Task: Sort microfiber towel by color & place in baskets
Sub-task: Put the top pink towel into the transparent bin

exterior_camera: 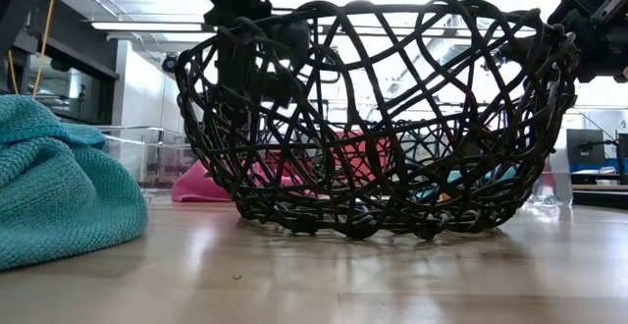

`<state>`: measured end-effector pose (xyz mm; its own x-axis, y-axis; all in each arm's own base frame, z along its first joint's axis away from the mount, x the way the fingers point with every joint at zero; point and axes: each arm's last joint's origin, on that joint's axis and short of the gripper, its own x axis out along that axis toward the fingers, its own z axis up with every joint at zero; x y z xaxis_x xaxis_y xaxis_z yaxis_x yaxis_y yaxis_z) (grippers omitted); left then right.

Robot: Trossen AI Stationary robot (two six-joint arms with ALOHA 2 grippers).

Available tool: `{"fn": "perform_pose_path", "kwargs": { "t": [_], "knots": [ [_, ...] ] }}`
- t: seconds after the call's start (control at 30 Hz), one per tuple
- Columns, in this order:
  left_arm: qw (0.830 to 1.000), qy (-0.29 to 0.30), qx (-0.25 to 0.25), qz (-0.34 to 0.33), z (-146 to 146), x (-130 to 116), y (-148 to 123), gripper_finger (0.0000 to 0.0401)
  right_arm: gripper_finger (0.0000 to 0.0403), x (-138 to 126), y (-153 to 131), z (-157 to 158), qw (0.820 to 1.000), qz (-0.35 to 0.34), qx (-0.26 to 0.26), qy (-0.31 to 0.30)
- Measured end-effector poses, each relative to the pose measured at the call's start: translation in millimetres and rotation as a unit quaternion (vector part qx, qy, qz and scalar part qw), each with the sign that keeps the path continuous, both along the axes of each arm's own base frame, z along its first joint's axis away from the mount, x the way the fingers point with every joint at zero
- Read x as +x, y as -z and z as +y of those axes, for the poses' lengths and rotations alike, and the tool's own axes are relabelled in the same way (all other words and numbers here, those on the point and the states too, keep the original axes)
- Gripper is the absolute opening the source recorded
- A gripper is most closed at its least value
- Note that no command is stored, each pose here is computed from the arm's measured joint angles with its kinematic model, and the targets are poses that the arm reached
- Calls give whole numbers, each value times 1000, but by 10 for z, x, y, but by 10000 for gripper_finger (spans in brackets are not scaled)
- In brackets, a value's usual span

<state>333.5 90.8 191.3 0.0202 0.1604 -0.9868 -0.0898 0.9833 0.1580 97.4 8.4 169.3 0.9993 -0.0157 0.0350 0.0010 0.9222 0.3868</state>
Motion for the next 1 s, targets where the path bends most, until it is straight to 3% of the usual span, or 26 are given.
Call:
{"fn": "perform_pose_path", "kwargs": {
  "t": [0.33,0.5,0.6,0.67,0.73,0.77,0.9,1.0],
  "knots": [
    [998,-11,59,3,0,-152,459,241,0,0,0,1,1000,0,0,-1],
    [998,-15,64,-21,4,-136,501,234,0,0,0,1,1000,0,0,-1],
    [997,-3,65,-30,7,-121,488,185,0,0,0,1,1000,0,0,-1],
    [997,4,67,-31,8,-137,443,119,0,0,0,0,1000,0,0,-1],
    [997,0,69,-44,18,-172,326,40,0,0,0,0,1000,0,0,-1],
    [996,-8,67,-56,29,-199,230,22,0,0,0,0,1000,0,0,-1],
    [986,-27,77,-144,58,-341,-419,7,0,0,0,0,1000,0,0,1],
    [963,-30,103,-246,32,-539,-1048,4,0,0,0,0,1000,0,0,0]
  ]
}}
